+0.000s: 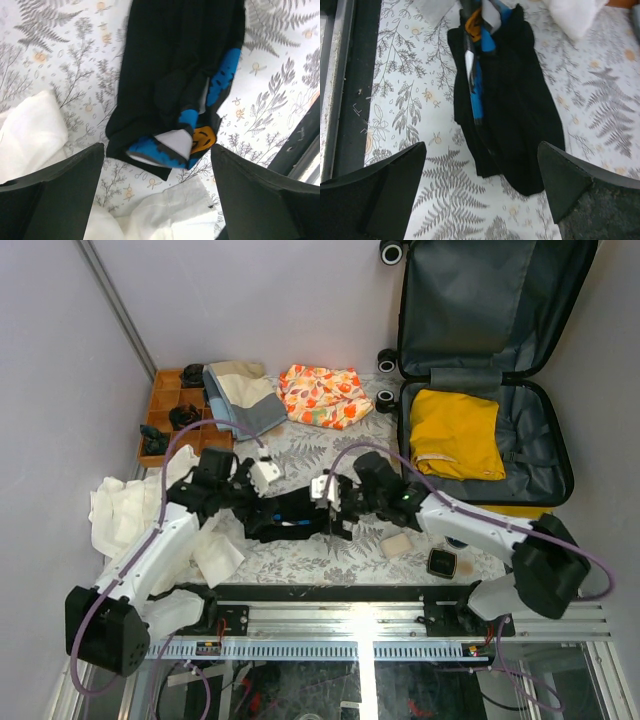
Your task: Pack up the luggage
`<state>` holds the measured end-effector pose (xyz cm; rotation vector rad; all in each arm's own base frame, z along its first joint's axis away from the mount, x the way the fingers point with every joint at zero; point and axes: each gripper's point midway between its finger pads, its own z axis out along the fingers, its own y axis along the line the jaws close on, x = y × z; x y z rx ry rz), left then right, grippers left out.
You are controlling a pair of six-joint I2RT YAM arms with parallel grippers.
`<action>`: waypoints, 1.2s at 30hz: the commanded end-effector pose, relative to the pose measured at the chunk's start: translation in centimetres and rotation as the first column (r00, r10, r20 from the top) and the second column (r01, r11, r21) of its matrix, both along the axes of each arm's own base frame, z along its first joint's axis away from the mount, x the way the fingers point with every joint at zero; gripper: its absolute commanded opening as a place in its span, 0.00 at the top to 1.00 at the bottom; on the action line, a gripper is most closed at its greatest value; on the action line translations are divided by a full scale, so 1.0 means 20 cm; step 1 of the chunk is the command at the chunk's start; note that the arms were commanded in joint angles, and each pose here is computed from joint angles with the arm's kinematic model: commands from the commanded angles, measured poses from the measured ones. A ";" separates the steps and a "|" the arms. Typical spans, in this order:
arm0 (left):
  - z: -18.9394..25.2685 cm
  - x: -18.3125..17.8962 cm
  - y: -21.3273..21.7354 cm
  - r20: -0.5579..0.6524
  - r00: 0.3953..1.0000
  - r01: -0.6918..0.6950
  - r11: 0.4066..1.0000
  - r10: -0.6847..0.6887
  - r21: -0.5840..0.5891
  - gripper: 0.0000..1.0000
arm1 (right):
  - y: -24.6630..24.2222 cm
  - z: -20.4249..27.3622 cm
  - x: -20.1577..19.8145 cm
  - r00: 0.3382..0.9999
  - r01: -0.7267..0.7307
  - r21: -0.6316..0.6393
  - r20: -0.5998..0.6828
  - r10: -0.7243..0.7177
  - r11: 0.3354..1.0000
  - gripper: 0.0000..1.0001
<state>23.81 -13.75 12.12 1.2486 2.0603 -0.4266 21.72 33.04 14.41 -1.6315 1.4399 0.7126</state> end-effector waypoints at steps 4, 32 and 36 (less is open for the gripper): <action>0.11 0.02 0.06 -0.234 0.949 -0.259 0.947 0.212 -0.189 0.17 | 0.32 0.01 0.03 0.978 -0.133 0.086 0.175 0.117 0.987 0.01; -0.26 0.28 0.09 -0.600 0.681 -0.550 0.834 0.419 -0.043 0.33 | 0.35 -0.73 0.22 0.984 -0.167 -0.278 0.012 0.178 0.946 0.08; -0.27 0.27 0.10 -0.610 0.675 -0.545 0.838 0.416 -0.032 0.33 | 0.31 -0.82 0.27 0.987 -0.132 -0.344 0.045 0.157 0.930 0.38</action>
